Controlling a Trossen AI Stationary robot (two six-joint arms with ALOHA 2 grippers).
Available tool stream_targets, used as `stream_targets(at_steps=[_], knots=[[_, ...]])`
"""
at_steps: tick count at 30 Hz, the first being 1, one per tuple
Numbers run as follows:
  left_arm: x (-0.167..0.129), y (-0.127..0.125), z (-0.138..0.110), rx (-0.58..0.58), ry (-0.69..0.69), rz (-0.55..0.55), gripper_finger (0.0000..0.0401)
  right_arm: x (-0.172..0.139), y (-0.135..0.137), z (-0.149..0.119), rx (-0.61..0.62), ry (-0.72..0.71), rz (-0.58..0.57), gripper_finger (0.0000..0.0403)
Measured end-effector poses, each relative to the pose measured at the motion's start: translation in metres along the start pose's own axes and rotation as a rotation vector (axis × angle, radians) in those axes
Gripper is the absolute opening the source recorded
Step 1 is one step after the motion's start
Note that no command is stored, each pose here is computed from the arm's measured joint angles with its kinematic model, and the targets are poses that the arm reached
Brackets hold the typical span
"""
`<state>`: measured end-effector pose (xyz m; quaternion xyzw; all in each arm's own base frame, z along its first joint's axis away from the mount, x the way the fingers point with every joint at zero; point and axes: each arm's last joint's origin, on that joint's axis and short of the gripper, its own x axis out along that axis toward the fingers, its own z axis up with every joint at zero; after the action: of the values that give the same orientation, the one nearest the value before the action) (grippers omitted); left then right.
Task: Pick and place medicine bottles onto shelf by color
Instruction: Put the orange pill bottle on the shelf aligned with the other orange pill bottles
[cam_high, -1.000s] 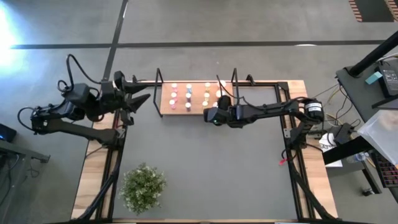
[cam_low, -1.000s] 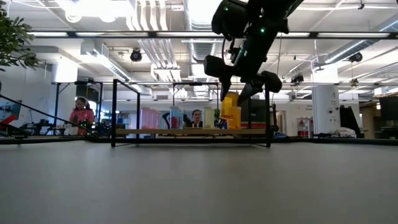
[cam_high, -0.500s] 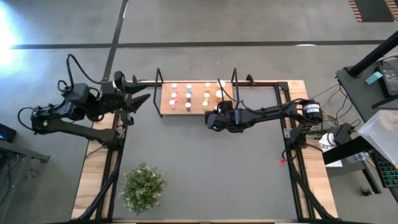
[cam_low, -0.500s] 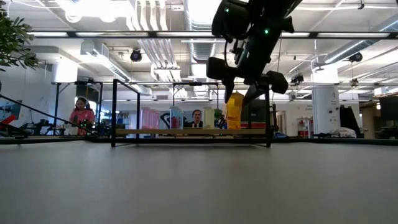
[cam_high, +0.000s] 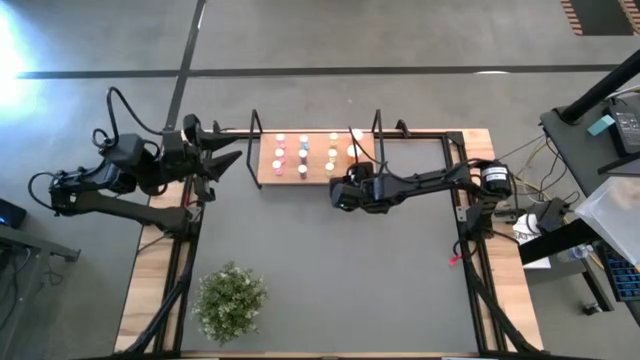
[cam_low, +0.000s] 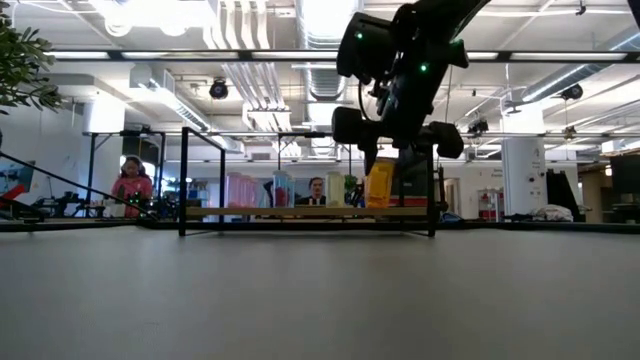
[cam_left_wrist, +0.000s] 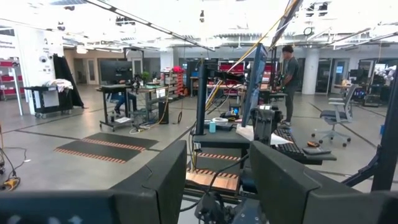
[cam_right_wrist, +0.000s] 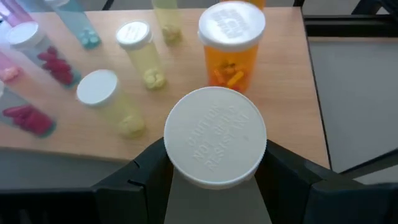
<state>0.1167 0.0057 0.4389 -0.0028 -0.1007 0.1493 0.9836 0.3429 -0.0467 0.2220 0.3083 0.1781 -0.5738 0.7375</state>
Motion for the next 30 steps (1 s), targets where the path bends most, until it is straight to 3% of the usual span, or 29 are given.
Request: stream_targets(at_steps=[30], knots=[[0.0, 0.0, 0.0, 0.0, 0.001, 0.0, 0.016, 0.013, -0.005, 0.012, -0.031, 0.03, -0.022, 0.0189]])
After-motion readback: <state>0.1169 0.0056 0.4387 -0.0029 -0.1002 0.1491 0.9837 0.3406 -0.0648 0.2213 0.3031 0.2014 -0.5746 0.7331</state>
